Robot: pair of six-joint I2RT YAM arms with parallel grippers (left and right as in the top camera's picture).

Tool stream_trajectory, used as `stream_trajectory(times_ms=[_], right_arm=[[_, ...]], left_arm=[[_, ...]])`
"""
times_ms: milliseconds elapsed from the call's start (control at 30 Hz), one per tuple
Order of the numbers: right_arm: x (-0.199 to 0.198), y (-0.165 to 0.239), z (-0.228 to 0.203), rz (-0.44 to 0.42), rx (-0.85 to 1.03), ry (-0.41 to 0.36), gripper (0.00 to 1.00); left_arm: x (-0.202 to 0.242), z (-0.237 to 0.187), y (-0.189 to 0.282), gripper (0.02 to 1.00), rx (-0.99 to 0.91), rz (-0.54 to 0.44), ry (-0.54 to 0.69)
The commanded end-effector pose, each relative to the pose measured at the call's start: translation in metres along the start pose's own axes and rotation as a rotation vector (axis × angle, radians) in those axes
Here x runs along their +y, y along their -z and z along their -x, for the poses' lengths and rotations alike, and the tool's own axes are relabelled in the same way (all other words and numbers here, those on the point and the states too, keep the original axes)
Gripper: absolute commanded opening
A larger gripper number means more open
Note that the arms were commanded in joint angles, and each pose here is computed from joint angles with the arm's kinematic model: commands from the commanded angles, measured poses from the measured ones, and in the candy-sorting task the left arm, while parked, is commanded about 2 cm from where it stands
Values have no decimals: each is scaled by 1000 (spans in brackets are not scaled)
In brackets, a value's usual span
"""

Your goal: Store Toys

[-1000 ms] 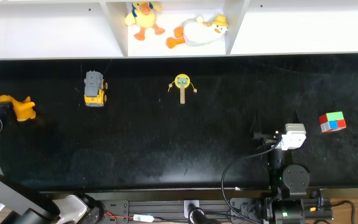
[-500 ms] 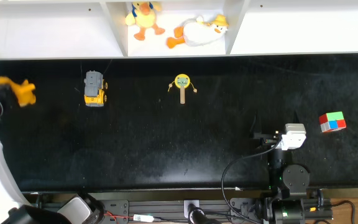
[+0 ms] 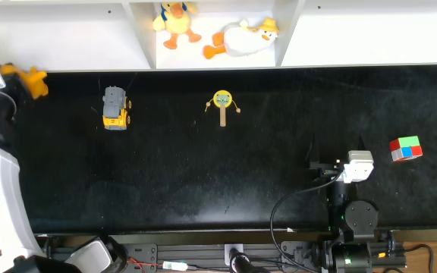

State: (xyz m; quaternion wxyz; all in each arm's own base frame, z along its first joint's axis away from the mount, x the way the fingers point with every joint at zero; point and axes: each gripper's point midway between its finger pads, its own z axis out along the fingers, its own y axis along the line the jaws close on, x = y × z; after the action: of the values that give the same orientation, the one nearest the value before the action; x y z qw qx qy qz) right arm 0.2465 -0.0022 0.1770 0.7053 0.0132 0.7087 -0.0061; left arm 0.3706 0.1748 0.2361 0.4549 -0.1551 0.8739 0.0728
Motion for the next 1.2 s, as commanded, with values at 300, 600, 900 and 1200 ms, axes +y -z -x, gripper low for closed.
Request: stream_trajectory(times_ms=[300,600,900,1200], right_arm=[[1,0,-4,3,0,-1,996],[1,0,-4,3,0,-1,996],[1,0,-4,3,0,-1,996],[1,0,-4,3,0,-1,998]], left_arm=[[-6,22,-39,36,-66,16,69],[-13,37,-58,38,-73,2,57],[-11,45,-63,36,-108,10,56],[-10,40,-76,38,-95,10,57]])
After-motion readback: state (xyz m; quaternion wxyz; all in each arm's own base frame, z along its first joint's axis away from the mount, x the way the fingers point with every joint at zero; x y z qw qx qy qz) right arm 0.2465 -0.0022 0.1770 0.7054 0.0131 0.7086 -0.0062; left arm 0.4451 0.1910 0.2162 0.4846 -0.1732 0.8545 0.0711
